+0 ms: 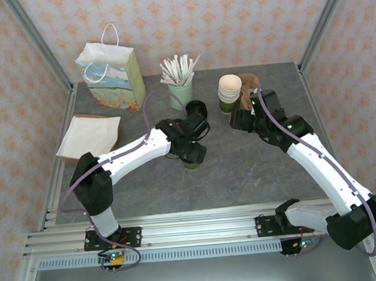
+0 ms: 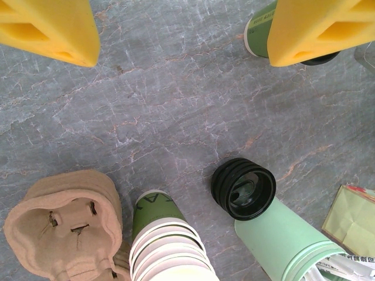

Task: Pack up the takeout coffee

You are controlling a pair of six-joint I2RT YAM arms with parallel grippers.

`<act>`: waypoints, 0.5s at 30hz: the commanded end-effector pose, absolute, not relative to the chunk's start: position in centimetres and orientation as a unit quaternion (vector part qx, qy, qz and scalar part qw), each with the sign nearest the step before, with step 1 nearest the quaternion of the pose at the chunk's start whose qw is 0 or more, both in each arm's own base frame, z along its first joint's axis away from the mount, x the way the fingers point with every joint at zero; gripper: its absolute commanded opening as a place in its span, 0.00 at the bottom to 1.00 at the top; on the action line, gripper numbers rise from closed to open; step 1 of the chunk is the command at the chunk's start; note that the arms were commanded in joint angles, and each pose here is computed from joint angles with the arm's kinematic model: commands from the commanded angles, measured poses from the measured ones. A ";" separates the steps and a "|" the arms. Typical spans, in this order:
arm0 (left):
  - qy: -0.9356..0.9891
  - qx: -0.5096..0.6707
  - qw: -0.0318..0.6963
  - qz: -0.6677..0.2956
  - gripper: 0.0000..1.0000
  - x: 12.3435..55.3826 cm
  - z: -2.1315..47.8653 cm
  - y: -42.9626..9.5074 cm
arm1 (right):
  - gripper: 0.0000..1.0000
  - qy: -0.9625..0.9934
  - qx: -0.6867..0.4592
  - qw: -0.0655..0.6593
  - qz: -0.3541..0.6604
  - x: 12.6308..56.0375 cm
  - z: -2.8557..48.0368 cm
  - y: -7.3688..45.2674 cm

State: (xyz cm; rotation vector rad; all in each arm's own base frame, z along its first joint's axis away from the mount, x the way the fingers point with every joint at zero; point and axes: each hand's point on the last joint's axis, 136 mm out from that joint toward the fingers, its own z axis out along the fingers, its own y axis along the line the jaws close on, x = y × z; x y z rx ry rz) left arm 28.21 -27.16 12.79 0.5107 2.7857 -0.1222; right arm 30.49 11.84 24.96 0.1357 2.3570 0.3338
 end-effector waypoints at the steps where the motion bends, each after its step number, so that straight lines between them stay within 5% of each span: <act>1: 0.974 0.178 0.135 -0.032 0.73 28.0 11.4 -26.7 | 0.76 0.914 0.056 0.376 0.137 30.3 25.2 11.9; 15: 0.975 0.206 0.077 0.037 0.70 26.3 7.2 -24.6 | 0.76 0.915 0.056 0.374 0.139 30.4 24.9 12.0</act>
